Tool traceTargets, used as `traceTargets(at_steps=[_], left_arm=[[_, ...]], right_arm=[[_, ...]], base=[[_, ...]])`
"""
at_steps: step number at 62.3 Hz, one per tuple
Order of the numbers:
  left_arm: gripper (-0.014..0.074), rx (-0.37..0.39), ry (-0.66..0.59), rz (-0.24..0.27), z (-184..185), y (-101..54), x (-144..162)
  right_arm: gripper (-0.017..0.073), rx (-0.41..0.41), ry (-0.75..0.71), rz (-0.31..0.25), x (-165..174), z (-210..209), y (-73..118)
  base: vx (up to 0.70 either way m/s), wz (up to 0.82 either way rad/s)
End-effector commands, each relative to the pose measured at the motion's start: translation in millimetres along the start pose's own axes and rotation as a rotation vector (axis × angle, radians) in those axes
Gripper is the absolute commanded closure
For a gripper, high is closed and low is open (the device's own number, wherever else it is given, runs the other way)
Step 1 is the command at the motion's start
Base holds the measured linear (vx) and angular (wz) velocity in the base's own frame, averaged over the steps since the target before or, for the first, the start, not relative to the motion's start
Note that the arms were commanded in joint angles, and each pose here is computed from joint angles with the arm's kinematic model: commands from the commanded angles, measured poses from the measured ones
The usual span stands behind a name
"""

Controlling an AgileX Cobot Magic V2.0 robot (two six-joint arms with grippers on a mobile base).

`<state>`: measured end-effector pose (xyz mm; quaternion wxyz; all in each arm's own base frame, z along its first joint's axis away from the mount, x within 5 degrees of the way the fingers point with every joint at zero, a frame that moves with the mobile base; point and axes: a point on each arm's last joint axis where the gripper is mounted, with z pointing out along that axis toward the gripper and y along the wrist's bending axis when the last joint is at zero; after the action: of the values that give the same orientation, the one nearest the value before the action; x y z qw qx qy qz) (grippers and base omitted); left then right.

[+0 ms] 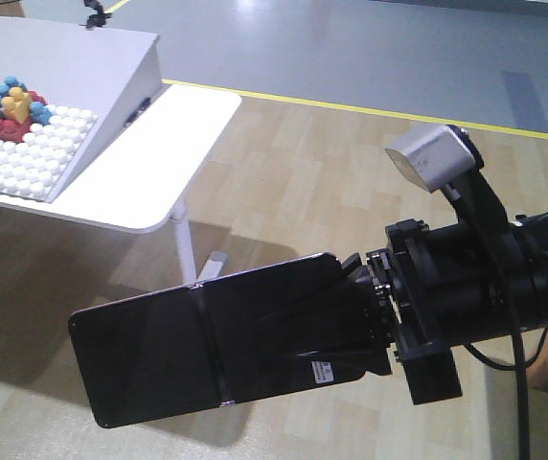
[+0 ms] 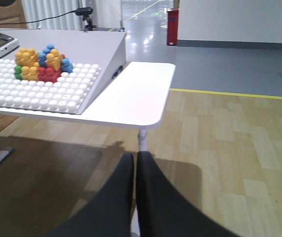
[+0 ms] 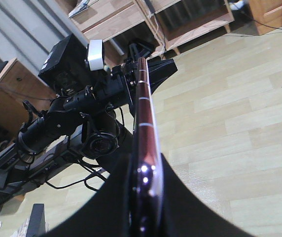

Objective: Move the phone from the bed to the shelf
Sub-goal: 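Drive past the white desk holding the black phone in the right gripper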

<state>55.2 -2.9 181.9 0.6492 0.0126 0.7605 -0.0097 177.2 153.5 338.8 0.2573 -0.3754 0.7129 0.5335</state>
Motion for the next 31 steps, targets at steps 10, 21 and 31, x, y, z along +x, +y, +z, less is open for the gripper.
traceTargets(at_steps=[10, 21, 31], left_arm=[[0.0593, -0.004, -0.077, -0.012, -0.5, 0.6, -6.2], [0.0593, -0.004, -0.077, -0.012, -0.5, 0.6, -6.2], [0.0593, -0.004, -0.077, -0.012, -0.5, 0.6, -6.2]], right_arm=[[0.0561, -0.106, -0.066, -0.031, -11.2, -6.4, 20.5], [0.0561, -0.106, -0.066, -0.031, -11.2, -6.4, 20.5], [0.0561, -0.106, -0.066, -0.031, -11.2, -6.4, 20.5]], base=[[0.17, 0.27], [0.17, 0.3], [0.16, 0.33]])
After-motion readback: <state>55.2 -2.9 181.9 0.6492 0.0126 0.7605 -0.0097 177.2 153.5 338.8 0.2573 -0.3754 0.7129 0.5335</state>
